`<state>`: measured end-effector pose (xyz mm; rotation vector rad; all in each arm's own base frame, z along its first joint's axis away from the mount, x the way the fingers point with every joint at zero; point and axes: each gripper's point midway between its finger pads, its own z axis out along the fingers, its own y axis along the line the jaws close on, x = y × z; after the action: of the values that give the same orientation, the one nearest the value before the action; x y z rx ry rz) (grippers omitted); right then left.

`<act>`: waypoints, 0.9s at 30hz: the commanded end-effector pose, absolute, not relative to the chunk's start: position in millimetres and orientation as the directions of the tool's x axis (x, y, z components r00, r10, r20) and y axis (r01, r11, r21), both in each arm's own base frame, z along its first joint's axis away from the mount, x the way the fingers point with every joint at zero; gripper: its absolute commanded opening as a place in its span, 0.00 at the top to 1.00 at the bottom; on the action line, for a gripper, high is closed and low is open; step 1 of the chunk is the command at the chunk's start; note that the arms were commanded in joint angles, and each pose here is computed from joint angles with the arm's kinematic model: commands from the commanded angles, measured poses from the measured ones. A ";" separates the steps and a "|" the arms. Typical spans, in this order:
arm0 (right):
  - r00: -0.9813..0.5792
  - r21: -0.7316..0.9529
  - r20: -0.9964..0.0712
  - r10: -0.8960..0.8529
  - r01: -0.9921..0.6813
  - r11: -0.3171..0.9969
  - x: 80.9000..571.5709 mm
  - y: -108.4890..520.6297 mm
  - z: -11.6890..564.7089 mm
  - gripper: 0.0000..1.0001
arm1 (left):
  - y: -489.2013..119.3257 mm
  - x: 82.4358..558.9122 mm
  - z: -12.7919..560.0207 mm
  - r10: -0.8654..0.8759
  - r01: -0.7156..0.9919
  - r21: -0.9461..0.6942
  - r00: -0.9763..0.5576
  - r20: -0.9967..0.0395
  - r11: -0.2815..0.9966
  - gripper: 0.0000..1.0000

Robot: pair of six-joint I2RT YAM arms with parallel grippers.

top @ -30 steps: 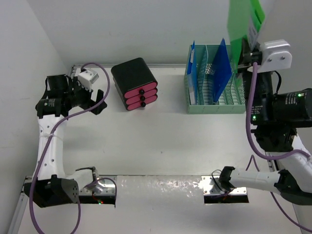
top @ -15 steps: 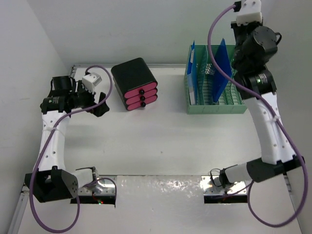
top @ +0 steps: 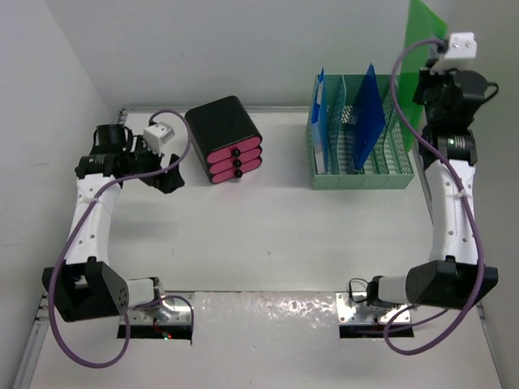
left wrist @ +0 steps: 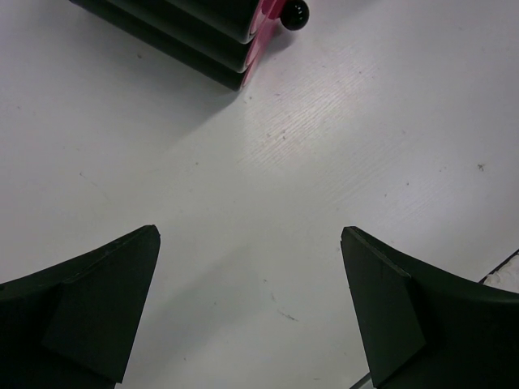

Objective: Organize the desk

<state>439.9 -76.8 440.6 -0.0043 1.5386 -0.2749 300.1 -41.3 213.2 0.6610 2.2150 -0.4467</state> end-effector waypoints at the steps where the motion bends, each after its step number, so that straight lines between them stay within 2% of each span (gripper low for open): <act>1: 0.216 -0.010 -0.976 -0.018 0.039 0.999 423.5 -74.0 460.9 1.00 | -47.5 315.6 226.2 0.339 0.611 -0.056 -0.511 -0.790 0.789 0.07; 6: 0.233 0.022 -0.972 0.010 0.051 0.998 410.4 -75.9 441.5 1.00 | -47.8 327.9 228.2 0.342 0.601 -0.035 -0.500 -0.796 0.798 0.07; 10: 0.221 0.018 -0.975 -0.024 0.187 0.982 394.7 -96.7 429.9 1.00 | -47.7 331.9 226.3 0.349 0.600 -0.026 -0.500 -0.793 0.800 0.07; 15: 0.211 -0.065 -0.969 -0.131 0.297 0.953 369.7 -110.9 461.3 1.00 | -47.1 339.2 223.2 0.357 0.593 -0.022 -0.513 -0.781 0.805 0.07; 19: 0.288 -0.086 -0.943 -0.168 0.277 0.957 347.0 -99.1 494.8 1.00 | -50.3 343.4 224.2 0.356 0.592 -0.029 -0.522 -0.775 0.805 0.08; 21: 0.319 -0.108 -0.932 -0.174 0.214 0.971 339.1 -83.8 504.3 1.00 | -50.7 344.4 227.1 0.355 0.590 -0.026 -0.520 -0.777 0.807 0.08; 27: 0.290 -0.092 -0.950 -0.119 0.106 0.990 349.6 -67.4 485.5 1.00 | -52.6 344.1 233.5 0.352 0.589 -0.025 -0.516 -0.781 0.808 0.08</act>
<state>344.0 -79.1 473.9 0.0352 1.3077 -0.2046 336.6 -48.1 209.3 0.6844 2.2322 -0.3884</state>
